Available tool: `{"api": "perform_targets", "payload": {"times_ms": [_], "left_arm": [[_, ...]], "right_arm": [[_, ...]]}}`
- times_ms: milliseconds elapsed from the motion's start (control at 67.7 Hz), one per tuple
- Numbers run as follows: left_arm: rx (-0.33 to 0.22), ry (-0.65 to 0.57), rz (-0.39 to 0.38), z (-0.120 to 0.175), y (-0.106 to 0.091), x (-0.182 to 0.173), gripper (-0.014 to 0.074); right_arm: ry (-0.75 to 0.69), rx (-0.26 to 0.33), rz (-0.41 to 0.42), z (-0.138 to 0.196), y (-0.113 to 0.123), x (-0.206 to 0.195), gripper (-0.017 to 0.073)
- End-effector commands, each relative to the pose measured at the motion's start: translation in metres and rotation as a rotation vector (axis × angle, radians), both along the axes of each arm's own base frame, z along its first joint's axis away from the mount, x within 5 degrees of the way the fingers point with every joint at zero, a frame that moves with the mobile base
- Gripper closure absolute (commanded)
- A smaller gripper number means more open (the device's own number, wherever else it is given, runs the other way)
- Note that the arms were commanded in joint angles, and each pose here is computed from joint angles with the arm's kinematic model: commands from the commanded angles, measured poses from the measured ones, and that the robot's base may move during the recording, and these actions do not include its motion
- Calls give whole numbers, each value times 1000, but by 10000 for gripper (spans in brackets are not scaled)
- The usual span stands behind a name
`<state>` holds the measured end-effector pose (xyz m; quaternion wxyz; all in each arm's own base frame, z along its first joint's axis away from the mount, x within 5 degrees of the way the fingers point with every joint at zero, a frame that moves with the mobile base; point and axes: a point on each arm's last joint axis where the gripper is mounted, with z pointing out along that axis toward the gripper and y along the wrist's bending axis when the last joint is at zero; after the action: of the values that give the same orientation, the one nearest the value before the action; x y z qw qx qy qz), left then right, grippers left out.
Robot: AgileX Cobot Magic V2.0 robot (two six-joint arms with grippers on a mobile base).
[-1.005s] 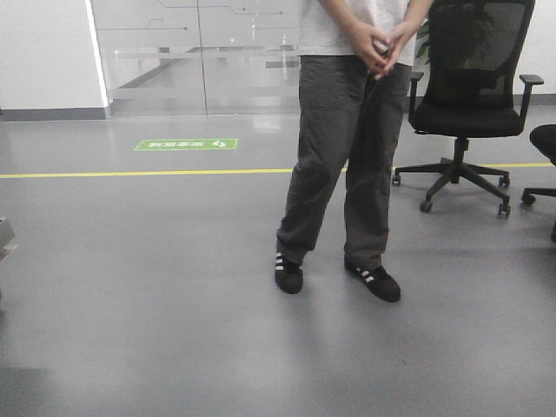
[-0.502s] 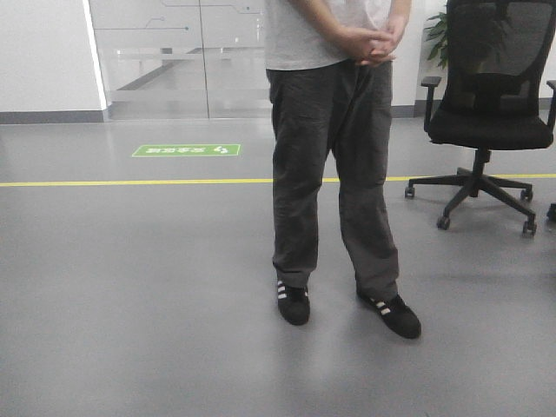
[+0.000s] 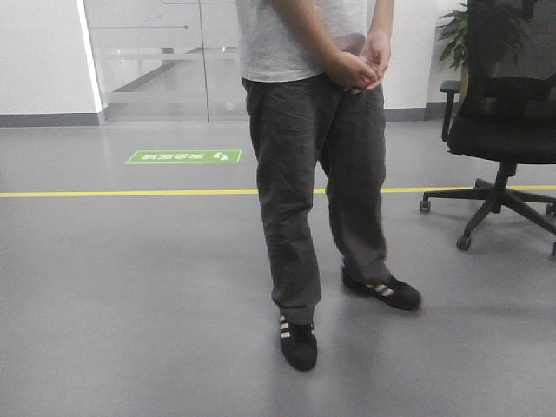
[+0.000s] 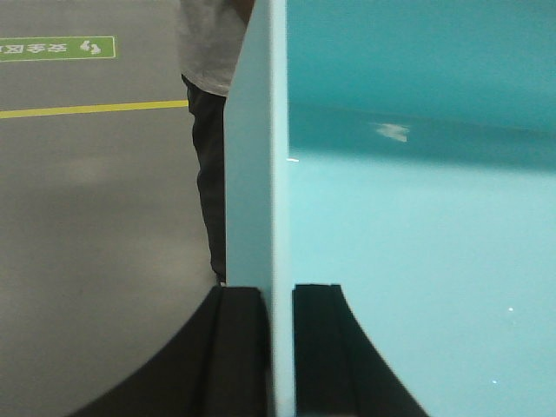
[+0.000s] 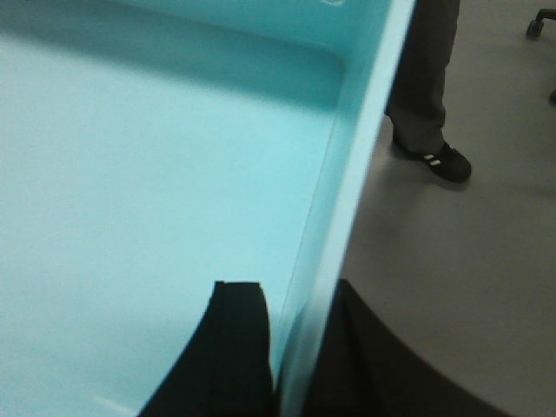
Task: Fetch blue bin and place on conveyor start
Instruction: 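Hold the bin with both grippers while driving past the standing person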
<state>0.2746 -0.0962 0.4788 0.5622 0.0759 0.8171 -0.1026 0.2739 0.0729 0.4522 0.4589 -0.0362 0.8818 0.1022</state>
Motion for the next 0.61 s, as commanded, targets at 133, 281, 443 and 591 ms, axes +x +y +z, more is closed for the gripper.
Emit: {"api": "perform_targets", "payload": {"times_ms": [133,281,443,591], "left_arm": [[-56,-101,-13,16,1,-5,705],[-54,-102,-12,16,1,-5,705],[-54,-102,-12,16,1,-5,705],[-54,-102,-12,16,1,-5,705]], "right_arm": [[-40,-30,5,6,-4,-1,711],[-45,-29,5,6,-3,1,711],[-67,-24,5,6,-2,5,711],[-88,-18,5,5,0,11,711]]}}
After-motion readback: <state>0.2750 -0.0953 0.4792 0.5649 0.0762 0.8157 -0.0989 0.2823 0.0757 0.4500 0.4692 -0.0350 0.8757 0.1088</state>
